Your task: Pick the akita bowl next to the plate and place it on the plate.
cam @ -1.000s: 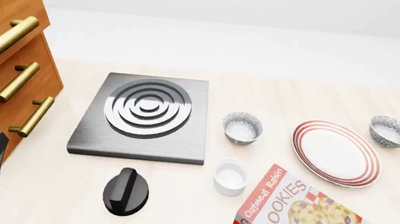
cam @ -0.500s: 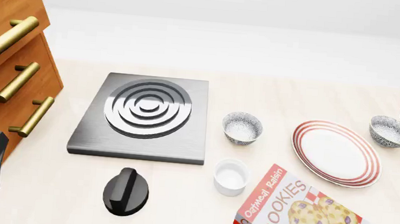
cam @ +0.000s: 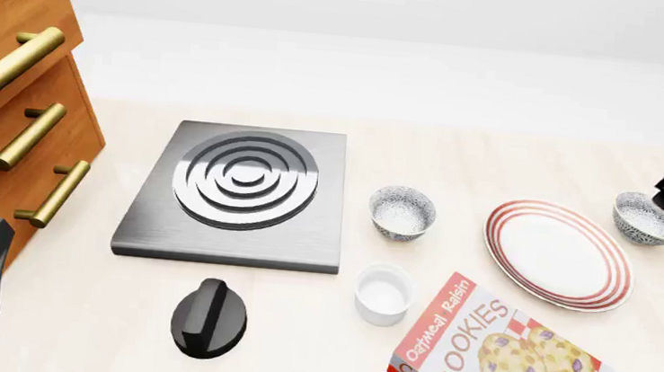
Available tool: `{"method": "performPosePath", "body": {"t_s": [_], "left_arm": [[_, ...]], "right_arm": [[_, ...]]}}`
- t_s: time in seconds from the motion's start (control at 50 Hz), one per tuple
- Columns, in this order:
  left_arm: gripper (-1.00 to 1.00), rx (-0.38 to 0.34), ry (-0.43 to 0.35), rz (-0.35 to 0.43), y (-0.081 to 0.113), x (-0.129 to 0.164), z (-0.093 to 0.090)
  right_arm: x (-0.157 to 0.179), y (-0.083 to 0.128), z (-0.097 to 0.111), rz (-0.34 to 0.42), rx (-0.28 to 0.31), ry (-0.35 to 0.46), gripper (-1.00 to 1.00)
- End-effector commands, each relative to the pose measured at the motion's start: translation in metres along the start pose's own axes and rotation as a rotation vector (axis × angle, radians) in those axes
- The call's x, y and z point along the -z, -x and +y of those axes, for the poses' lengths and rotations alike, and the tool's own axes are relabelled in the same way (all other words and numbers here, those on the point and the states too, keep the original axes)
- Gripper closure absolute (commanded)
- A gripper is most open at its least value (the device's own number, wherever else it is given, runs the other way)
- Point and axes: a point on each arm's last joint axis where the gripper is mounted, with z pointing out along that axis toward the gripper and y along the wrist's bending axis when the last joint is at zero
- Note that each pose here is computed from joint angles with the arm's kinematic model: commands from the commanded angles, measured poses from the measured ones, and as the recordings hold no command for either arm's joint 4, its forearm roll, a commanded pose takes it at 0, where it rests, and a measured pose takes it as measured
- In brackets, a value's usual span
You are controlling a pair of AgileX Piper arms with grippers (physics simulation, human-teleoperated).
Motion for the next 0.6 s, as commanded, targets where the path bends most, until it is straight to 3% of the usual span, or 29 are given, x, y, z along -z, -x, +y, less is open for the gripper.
{"method": "performPosePath", "body": {"t_s": [0.02,0.6], "left_arm": [[-1.0,0.0,0.0,0.0,0.0,0.0,0.0],[-1.0,0.0,0.0,0.0,0.0,0.0,0.0]], "right_arm": [[-0.014,-0.008,-0.004,0.04,-0.047,-0.017,-1.0],[-0.013,-0.031,-0.012,0.099,-0.107,-0.043,-1.0]]}}
